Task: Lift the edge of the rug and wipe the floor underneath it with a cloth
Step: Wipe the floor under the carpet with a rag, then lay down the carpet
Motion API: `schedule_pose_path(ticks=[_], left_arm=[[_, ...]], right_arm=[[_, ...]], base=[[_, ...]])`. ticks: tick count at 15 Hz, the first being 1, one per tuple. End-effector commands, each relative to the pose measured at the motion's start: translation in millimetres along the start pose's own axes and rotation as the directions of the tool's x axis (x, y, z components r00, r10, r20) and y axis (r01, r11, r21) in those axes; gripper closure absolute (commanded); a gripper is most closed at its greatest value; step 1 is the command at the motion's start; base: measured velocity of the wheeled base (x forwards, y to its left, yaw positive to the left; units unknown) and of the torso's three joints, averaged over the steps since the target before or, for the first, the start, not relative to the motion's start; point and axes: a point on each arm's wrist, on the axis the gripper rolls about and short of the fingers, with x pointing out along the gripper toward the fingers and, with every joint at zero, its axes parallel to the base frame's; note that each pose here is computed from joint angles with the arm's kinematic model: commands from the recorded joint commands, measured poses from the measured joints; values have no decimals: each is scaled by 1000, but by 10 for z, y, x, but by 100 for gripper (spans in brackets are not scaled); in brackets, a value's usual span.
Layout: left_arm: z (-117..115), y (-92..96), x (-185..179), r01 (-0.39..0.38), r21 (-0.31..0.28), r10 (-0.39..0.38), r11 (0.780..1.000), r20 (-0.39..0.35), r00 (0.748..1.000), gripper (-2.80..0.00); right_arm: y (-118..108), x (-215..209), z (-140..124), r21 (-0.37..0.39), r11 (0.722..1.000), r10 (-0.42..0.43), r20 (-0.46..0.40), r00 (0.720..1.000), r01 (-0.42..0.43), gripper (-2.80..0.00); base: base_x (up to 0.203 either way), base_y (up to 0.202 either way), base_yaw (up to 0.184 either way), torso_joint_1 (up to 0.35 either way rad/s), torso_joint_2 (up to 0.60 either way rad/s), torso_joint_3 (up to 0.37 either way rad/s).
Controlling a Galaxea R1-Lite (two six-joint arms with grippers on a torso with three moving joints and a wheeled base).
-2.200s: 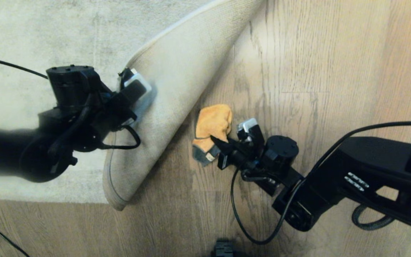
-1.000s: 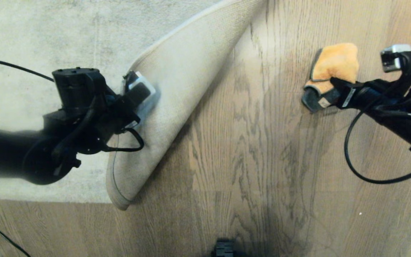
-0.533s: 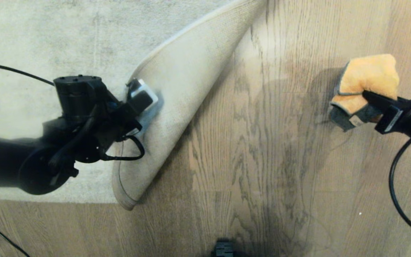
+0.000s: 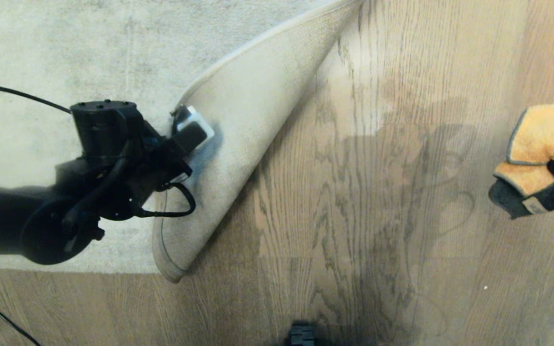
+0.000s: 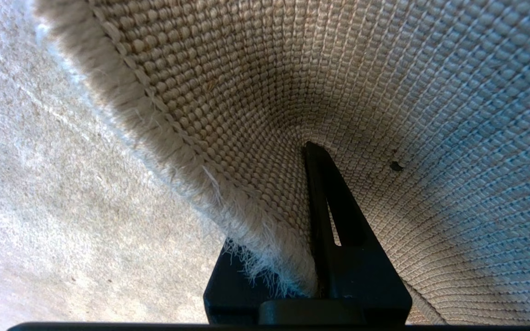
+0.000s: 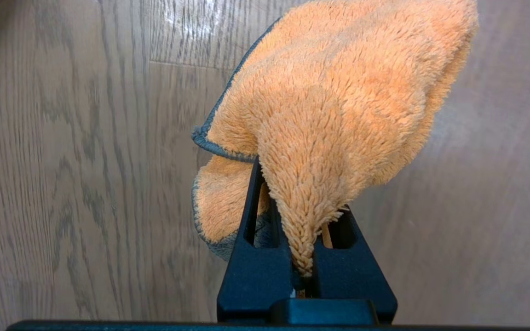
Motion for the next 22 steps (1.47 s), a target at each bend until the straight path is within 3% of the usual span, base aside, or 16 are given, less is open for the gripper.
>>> schedule_pose_path(ticks=[1, 7, 13, 16, 19, 22], left_arm=[[7, 18, -10, -10, 0, 10, 1000, 3, 1000, 0], [18, 21, -7, -11, -2, 11, 1000, 6, 1000, 0], [16, 91, -57, -28, -12, 28, 1000, 10, 1000, 0], [32, 149, -106, -45, -22, 45, 999, 17, 999, 0], [58, 187, -129, -55, -28, 56, 998, 27, 998, 0], [71, 232, -162, -66, -36, 67, 997, 36, 997, 0]], right_arm=[[28, -336, 7, -11, 1000, -20, 61, 998, 20, 0], [158, -1039, -154, -9, 1000, 16, 45, 999, -16, 0], [284, -1581, -693, -23, 995, 93, -106, 990, -96, 0], [307, -1725, -873, -45, 996, 77, -93, 993, -81, 0], [297, -1776, -1011, -63, 998, -28, -192, 981, 16, 0], [296, -1773, -1059, -49, 998, -39, -209, 977, 30, 0]], base=[[0, 0, 0, 0, 0, 0], [0, 0, 0, 0, 0, 0], [0, 0, 0, 0, 0, 0], [0, 0, 0, 0, 0, 0], [0, 0, 0, 0, 0, 0], [0, 0, 0, 0, 0, 0]])
